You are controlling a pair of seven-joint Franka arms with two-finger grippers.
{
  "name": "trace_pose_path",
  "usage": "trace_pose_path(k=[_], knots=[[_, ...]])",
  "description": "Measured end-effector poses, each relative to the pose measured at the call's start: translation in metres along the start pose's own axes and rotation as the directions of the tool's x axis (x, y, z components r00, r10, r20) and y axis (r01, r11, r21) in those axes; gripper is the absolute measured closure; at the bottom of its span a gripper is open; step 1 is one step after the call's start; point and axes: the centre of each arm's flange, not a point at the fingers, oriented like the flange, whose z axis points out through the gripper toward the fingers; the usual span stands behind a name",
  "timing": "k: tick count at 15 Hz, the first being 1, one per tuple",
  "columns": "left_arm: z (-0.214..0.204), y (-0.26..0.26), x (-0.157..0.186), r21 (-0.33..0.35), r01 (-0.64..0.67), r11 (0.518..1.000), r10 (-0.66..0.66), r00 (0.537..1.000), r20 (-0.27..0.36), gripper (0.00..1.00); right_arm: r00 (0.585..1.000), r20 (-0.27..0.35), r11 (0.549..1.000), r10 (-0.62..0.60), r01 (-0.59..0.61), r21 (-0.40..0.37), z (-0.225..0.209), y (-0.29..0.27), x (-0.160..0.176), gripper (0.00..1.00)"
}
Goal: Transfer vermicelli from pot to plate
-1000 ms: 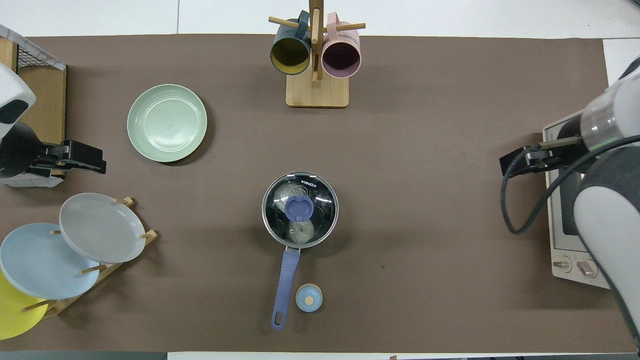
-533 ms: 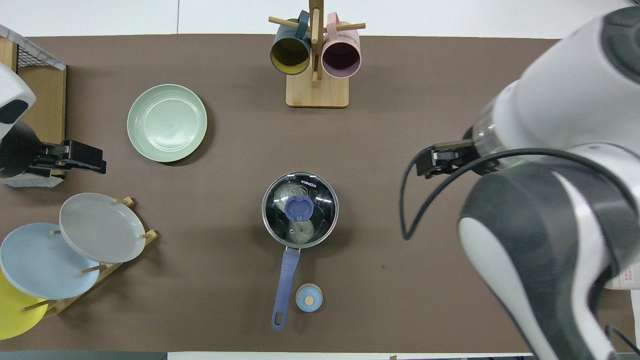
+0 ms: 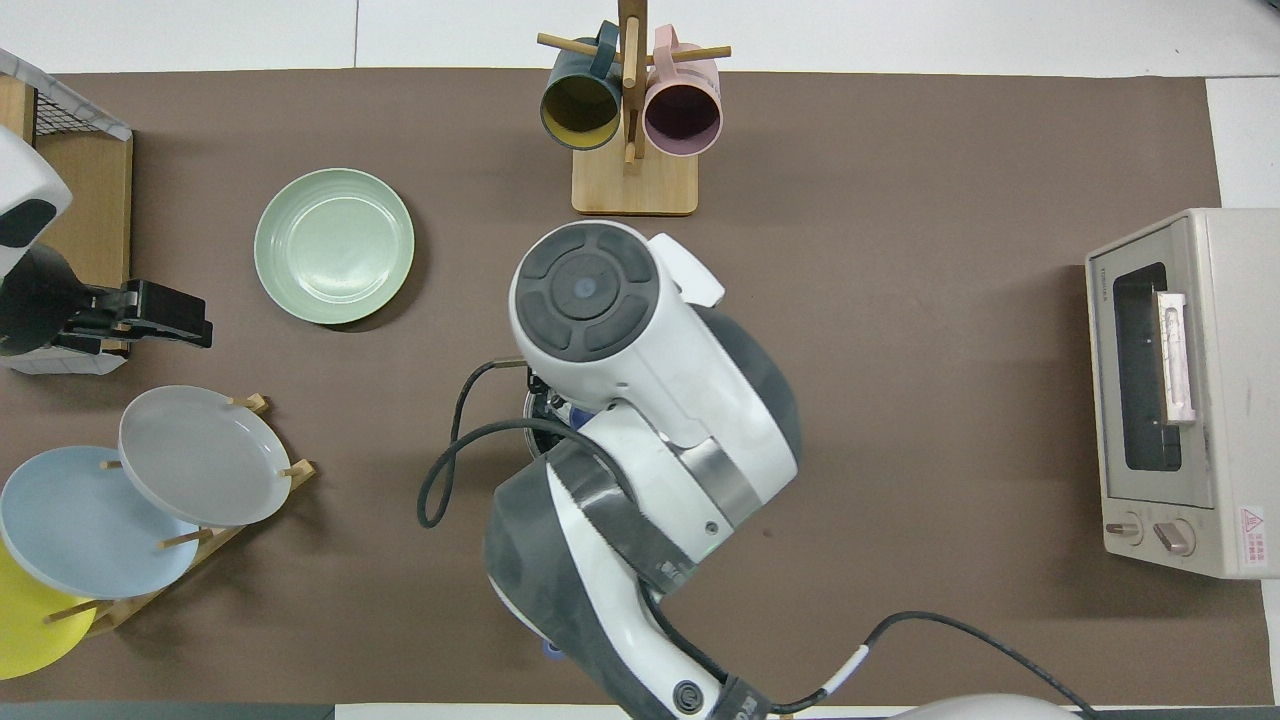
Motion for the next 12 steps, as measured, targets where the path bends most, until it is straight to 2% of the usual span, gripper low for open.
trace_pose_path(k=[4, 12], knots=[[0.0, 0.0, 0.0, 0.0, 0.0, 1.0, 0.0, 1.0, 0.0, 0.0, 1.0, 0.012, 1.0, -0.015, 0.015, -0.013, 0.037, -0.016, -0.005, 0.0], [0.0, 0.0, 0.0, 0.0, 0.0, 1.0, 0.0, 1.0, 0.0, 0.0, 1.0, 0.011, 1.0, -0.014, 0.014, -0.013, 0.068, -0.013, -0.007, 0.03]])
